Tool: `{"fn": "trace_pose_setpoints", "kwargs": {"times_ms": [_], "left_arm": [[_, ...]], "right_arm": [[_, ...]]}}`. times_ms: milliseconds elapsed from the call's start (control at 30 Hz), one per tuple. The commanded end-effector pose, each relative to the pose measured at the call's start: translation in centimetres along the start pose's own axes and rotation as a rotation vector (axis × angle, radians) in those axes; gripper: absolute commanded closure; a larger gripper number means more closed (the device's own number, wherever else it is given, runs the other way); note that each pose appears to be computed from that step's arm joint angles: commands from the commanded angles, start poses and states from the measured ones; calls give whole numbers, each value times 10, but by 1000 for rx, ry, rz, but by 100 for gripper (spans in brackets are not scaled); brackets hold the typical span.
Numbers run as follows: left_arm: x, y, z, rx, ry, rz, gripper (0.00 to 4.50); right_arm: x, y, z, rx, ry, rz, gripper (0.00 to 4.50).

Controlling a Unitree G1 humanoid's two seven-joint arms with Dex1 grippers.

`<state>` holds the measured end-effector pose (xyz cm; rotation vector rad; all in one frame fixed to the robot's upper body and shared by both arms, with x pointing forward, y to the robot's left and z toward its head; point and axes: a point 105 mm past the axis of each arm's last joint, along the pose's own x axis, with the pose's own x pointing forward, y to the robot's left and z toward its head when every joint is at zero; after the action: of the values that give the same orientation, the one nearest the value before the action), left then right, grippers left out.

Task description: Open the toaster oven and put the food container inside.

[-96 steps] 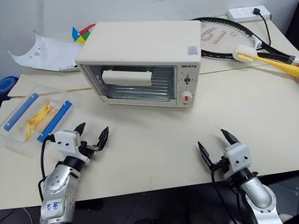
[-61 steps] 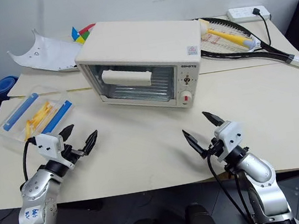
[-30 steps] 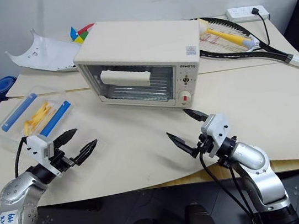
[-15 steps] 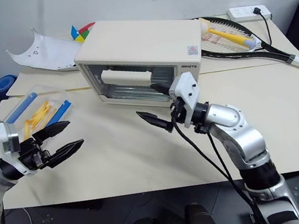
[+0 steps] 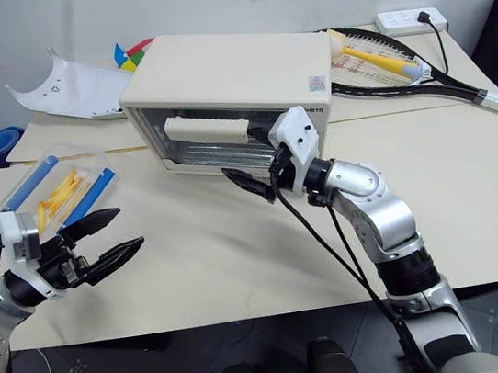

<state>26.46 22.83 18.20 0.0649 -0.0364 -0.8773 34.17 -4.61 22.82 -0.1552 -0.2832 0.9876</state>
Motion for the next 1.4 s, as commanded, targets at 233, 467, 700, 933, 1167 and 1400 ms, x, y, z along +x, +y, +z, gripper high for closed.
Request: {"fn": "trace_pose_setpoints", "kwargs": {"times_ms": [233,467,700,933,1167,1400], "left_arm": [[-4,13,41,-45,-81,11,0],[19,49,80,-22,-211,53,117],[65,81,72,45,-151,99,341],[88,71,41,119,-2,-35,446],[79,59,9,145,118,-99,446],[72,50,-26,154,136,-10,446]], "right_arm": [[-10,47,1,-145,3,270,3],[-20,57,-21,-244,63,337,0],[-26,59,-34,-313,82,361,0],[-41,55,-45,-322,100,302,0],[-109,53,-65,-207,181,162,0],[-152,33,-45,-144,139,-21,0]]}}
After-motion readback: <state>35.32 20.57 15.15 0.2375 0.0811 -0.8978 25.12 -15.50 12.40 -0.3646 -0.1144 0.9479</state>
